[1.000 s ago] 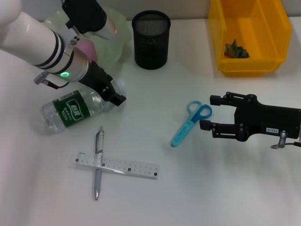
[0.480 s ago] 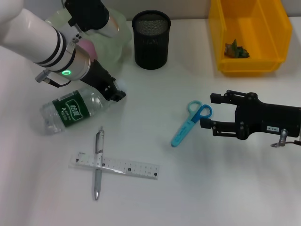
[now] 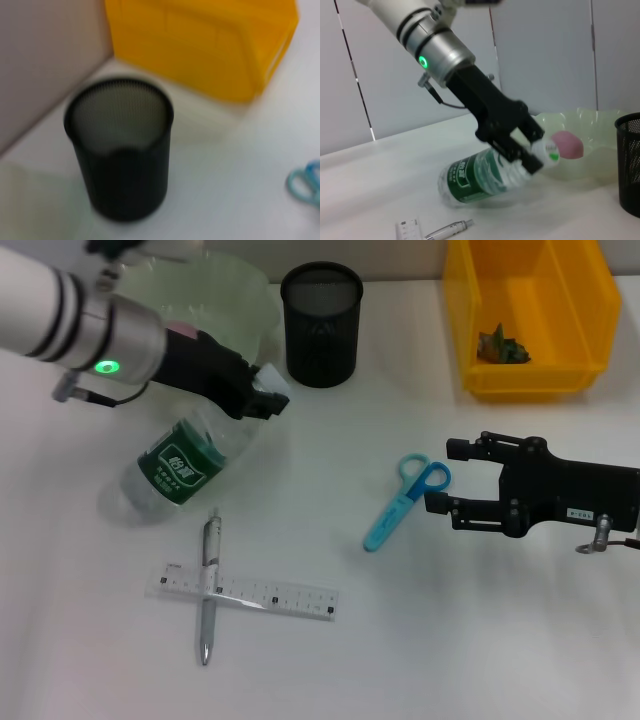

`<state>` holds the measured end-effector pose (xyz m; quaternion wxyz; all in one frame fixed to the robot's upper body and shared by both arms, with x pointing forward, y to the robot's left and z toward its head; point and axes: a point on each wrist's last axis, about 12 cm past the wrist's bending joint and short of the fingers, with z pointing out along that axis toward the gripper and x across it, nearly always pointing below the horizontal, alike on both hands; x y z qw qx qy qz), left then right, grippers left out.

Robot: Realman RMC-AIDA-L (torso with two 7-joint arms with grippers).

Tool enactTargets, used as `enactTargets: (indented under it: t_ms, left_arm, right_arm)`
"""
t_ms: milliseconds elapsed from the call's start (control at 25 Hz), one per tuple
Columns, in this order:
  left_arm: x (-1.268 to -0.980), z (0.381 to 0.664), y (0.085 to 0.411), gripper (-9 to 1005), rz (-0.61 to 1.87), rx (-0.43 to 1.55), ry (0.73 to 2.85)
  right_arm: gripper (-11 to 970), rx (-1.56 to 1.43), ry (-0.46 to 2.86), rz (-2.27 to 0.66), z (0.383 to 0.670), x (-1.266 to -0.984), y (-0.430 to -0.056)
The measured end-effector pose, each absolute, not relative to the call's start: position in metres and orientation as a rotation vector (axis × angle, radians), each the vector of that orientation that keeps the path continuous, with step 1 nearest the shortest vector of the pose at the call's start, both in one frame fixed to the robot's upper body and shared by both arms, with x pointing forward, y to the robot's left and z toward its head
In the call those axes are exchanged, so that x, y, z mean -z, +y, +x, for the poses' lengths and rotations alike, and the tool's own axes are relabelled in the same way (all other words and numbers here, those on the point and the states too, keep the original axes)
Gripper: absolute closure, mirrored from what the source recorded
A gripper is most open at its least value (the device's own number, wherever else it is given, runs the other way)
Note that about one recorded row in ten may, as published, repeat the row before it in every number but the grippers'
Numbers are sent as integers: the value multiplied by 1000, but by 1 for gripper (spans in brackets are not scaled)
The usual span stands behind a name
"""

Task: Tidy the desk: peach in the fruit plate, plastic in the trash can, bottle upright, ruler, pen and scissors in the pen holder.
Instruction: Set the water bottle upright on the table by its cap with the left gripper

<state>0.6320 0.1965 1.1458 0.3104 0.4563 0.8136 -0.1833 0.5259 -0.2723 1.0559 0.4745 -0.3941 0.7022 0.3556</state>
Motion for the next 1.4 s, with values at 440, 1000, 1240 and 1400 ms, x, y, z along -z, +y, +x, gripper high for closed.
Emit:
enactTargets:
  t_ms: [440,1000,1240,1400]
  left_arm:
    - [-1149,615,233,548,1083,660,1984]
    - [-1146,595,271,544,949,724,1840]
    - [-1140,580,292,542,893,726,1769]
    - [-1135,568,307,541,856,727,1715]
  right_arm:
    - [172,-875,1715,-971,525,-1056,-272]
    - [172,-882,1707,-980,528,-1058,-269]
    - [172,-886,1703,-982,528,-1058,-266]
    - [172,-891,1697,-989,530,-1059,-263]
